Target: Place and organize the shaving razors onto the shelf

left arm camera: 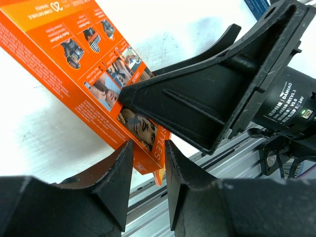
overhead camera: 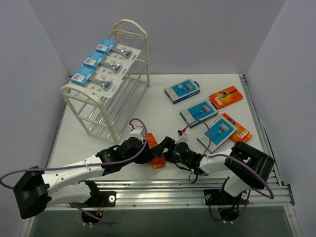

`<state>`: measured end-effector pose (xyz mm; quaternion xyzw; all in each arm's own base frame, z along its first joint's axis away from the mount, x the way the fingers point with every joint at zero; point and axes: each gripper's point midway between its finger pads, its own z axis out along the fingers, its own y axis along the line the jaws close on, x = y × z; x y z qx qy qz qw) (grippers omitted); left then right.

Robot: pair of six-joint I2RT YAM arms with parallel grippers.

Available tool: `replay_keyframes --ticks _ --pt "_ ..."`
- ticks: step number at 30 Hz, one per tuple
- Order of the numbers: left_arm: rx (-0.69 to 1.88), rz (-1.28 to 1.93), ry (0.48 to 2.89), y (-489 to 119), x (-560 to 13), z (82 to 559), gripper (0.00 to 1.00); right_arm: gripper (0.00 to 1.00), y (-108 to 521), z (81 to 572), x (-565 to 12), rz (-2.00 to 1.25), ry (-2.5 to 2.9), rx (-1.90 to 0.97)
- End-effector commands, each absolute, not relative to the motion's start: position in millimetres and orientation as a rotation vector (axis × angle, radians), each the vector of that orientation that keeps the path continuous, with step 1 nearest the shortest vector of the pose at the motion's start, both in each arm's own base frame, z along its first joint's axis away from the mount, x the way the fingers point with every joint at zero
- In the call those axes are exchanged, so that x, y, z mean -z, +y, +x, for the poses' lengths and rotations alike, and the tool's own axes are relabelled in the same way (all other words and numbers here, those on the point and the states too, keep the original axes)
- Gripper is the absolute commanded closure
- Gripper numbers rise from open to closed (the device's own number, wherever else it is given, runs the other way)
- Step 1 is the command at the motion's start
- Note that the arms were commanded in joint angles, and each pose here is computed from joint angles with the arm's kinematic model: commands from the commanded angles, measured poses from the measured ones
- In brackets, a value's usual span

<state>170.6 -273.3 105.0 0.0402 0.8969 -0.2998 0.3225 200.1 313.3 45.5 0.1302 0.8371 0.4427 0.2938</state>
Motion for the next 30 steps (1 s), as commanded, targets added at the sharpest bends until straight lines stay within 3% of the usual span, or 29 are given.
replay_keyframes --ticks 1,9,18,30 --pt "1.081 0.066 2.047 -330 -193 202 0.61 0.20 368 128 -113 0.117 2.216 -1.684" --pt "1.089 0.086 2.052 -347 -183 209 0.61 0.20 370 113 -133 0.136 2.175 -1.835" --pt "1.111 0.148 1.991 -361 -220 214 0.61 0.20 372 96 -145 0.159 2.175 -1.905" --pt "1.136 0.163 1.913 -357 -252 208 0.61 0.20 376 77 -184 0.221 2.020 -2.218"
